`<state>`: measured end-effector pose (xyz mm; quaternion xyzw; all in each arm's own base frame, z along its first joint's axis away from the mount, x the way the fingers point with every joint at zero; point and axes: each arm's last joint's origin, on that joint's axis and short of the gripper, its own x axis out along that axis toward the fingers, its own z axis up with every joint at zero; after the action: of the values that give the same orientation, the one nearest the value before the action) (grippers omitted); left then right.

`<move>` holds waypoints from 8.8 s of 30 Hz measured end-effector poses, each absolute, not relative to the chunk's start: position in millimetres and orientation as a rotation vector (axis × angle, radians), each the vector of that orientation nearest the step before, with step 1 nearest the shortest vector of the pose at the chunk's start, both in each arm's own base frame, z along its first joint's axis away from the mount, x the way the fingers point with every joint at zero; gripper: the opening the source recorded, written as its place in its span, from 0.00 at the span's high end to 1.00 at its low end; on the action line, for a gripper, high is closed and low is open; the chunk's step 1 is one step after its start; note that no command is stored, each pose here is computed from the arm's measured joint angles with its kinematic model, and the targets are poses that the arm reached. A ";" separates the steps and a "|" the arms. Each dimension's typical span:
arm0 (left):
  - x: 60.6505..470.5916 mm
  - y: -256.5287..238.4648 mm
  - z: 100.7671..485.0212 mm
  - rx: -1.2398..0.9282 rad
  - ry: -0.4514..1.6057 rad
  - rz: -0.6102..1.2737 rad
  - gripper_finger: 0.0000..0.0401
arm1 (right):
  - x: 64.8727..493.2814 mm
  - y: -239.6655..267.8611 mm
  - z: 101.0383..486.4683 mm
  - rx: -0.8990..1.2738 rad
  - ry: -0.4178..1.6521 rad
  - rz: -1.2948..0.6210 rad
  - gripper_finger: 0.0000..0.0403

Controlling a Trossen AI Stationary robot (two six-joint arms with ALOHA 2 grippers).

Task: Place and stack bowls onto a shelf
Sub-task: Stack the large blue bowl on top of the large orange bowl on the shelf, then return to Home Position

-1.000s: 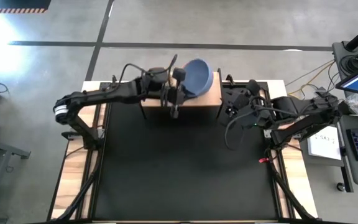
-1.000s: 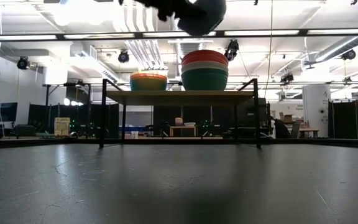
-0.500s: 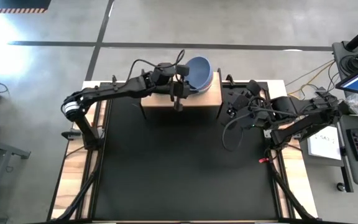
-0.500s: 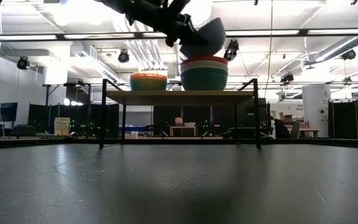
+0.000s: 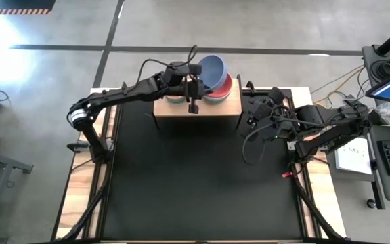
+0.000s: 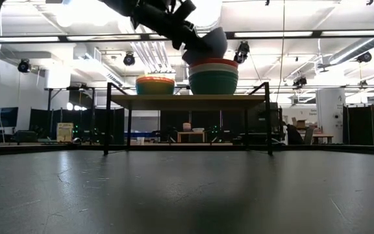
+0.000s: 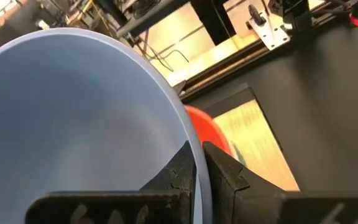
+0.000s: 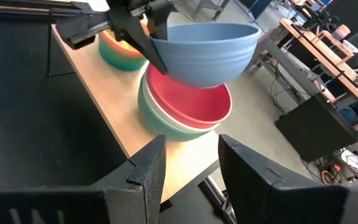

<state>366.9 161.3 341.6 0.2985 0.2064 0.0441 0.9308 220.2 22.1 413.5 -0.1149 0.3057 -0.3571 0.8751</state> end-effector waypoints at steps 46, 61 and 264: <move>366.7 165.4 330.3 0.664 0.594 0.251 0.97 | 219.0 21.9 412.2 -0.234 0.649 -0.750 0.66; 363.0 159.3 340.7 0.697 0.565 0.248 1.00 | 218.6 22.0 411.4 -0.212 0.649 -0.751 0.66; 143.8 -15.4 149.7 -0.108 0.130 0.135 0.81 | 127.3 0.0 150.8 0.198 0.219 -0.292 0.66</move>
<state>143.8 -15.4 149.7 -0.0541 0.0650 0.0675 0.9941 127.3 0.0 150.8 0.0985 0.1086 -0.1451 0.9785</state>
